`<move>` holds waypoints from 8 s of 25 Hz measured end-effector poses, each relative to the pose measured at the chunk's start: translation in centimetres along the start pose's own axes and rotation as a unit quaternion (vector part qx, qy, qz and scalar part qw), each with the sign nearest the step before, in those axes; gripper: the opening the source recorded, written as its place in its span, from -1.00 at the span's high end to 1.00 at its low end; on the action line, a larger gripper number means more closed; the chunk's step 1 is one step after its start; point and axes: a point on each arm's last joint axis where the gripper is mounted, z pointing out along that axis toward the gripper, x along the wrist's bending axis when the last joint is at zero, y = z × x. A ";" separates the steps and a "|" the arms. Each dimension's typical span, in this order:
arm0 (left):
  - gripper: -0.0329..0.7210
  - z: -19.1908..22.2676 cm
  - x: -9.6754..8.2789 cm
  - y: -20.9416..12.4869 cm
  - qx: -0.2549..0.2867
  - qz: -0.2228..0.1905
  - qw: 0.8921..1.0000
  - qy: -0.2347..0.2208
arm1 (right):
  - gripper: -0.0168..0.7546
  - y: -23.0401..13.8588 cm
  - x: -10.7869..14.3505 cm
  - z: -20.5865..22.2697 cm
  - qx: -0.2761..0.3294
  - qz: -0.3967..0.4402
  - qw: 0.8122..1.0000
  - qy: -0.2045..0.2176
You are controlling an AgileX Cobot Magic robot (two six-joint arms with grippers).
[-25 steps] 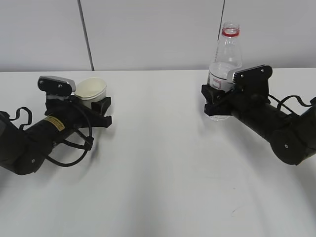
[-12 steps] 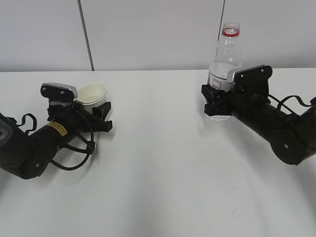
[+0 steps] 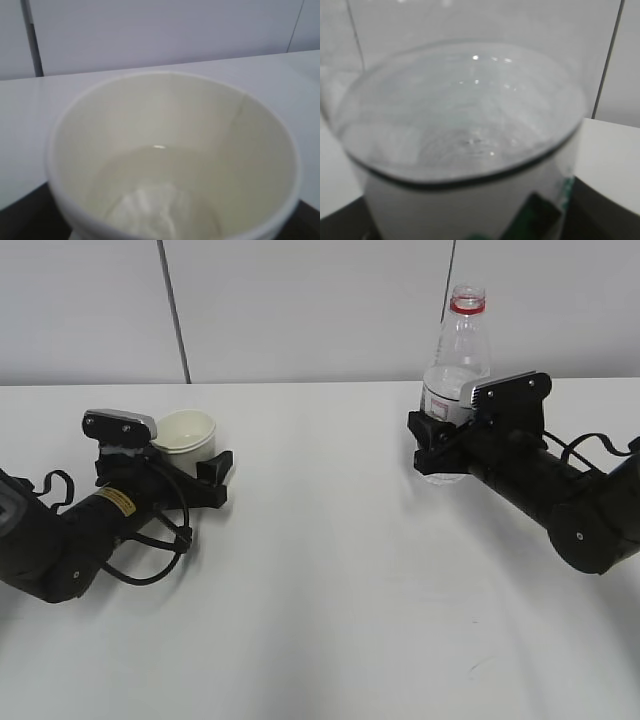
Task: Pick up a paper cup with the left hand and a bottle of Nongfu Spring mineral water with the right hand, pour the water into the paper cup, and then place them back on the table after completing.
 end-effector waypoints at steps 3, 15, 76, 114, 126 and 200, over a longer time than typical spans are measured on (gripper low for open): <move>-0.65 0.0 0.1 0.0 0.000 -0.001 1.000 0.003 | -0.23 0.0 0.0 0.0 0.000 0.000 1.000 0.000; -0.65 -1.0 0.0 1.8 0.010 -0.001 1.000 0.011 | -0.23 0.0 0.0 0.0 0.000 0.000 1.000 0.000; -0.64 -7.7 -1.4 3.8 0.020 -0.001 1.000 0.000 | -0.23 -3.3 0.2 0.1 0.006 0.018 1.000 0.002; -0.64 -7.7 -1.4 3.8 0.020 -0.001 1.000 0.000 | -0.71 -0.3 1.5 -6.4 0.023 0.032 0.999 0.026; -0.64 -8.4 -1.6 5.0 0.048 0.008 0.999 0.000 | -0.70 2.4 1.5 -10.6 0.049 0.033 0.998 0.001; -0.41 -33.6 -4.3 22.3 0.410 -0.075 0.899 0.130 | -0.48 21.6 2.3 -27.7 0.451 0.135 0.880 -0.071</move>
